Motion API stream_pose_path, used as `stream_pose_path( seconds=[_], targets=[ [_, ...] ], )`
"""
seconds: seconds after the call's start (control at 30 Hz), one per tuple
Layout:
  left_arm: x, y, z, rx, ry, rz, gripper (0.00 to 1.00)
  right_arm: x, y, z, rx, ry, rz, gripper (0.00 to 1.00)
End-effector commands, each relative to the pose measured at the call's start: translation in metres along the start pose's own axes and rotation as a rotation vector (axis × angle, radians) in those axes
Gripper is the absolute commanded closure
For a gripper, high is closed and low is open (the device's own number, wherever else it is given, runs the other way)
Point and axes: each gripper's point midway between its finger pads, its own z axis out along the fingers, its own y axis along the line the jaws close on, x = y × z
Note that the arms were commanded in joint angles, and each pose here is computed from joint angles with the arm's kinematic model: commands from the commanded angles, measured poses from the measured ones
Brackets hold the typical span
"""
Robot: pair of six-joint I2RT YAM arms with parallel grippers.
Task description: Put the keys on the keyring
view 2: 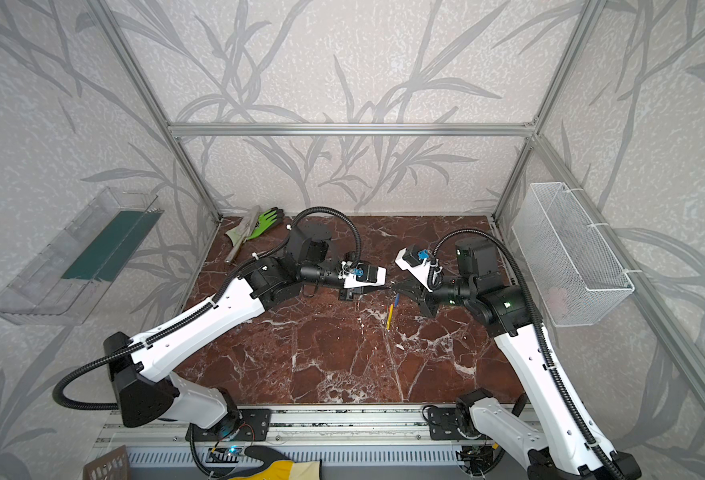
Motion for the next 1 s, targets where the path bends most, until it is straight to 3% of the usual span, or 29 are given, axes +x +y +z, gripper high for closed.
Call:
stream_pose_path(
  seconds=[0.0, 0.37, 0.67, 0.7, 0.87, 0.97],
  targets=[
    [-0.006, 0.003, 0.001, 0.007, 0.008, 0.039, 0.72, -0.01, 0.004, -0.005, -0.002, -0.017, -0.033, 1.0],
    [-0.005, 0.0, 0.006, 0.028, 0.004, 0.033, 0.79, -0.015, 0.008, -0.004, -0.012, -0.034, -0.06, 1.0],
    [-0.005, -0.005, 0.012, 0.07, -0.018, 0.005, 1.0, -0.02, 0.006, -0.005, 0.016, -0.058, -0.104, 1.0],
    [-0.006, -0.005, 0.012, 0.068, -0.031, -0.006, 1.0, -0.022, 0.003, -0.007, 0.038, -0.068, -0.115, 0.98],
    [-0.014, 0.009, 0.005, 0.005, -0.124, -0.096, 1.0, -0.029, -0.011, -0.02, 0.187, -0.107, -0.184, 0.69],
    [-0.027, 0.021, -0.004, -0.06, -0.207, -0.137, 1.0, -0.022, -0.022, -0.025, 0.279, -0.096, -0.189, 0.63]
  ],
)
